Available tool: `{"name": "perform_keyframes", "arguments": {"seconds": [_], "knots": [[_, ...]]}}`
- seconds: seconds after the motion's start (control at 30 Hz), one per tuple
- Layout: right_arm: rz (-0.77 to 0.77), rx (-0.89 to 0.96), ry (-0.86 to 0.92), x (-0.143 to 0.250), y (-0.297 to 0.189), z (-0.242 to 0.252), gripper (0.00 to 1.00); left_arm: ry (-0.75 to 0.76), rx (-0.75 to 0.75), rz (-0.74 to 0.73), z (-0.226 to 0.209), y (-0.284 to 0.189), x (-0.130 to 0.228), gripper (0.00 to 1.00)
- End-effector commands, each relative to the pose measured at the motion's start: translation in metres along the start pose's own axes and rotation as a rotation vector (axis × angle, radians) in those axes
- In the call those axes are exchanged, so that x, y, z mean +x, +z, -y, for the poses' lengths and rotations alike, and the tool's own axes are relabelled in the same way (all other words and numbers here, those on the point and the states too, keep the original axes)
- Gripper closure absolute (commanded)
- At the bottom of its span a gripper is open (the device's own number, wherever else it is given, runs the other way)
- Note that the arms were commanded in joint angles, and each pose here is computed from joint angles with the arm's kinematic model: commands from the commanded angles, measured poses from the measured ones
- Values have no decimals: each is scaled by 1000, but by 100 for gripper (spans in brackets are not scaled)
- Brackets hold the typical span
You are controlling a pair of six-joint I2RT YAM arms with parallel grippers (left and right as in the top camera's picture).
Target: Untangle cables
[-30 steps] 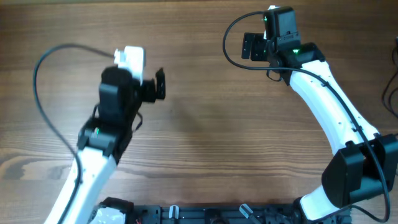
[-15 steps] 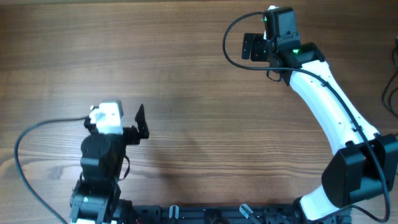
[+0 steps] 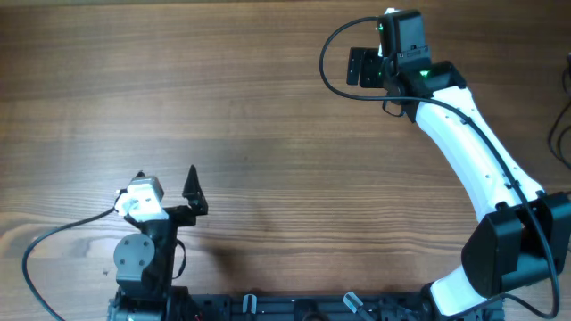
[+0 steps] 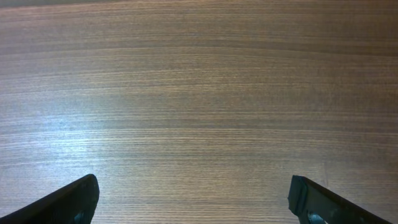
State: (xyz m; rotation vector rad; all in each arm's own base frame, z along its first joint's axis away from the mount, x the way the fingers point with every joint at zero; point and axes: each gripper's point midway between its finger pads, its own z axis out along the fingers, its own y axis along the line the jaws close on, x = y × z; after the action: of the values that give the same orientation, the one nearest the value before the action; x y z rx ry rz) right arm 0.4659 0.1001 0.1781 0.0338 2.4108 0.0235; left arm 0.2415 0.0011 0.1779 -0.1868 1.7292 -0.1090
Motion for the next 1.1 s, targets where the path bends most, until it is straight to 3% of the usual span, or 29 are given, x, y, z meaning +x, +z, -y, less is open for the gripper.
{"name": "perform_keyframes", "arguments": {"seconds": [0.0,0.27,0.5,1.07], "knots": [[6,2,-15,0,-3,0,1,-53,1,33,-4,-2,4,0],[6,2,-14,0,-3,0,0,-101,7,43,-8,-1,11,0],[6,2,-15,0,-3,0,0,-160,64,178,-2,4,-5,0],[6,2,-15,0,-3,0,0,-179,47,85,-5,8,19,0]]}}
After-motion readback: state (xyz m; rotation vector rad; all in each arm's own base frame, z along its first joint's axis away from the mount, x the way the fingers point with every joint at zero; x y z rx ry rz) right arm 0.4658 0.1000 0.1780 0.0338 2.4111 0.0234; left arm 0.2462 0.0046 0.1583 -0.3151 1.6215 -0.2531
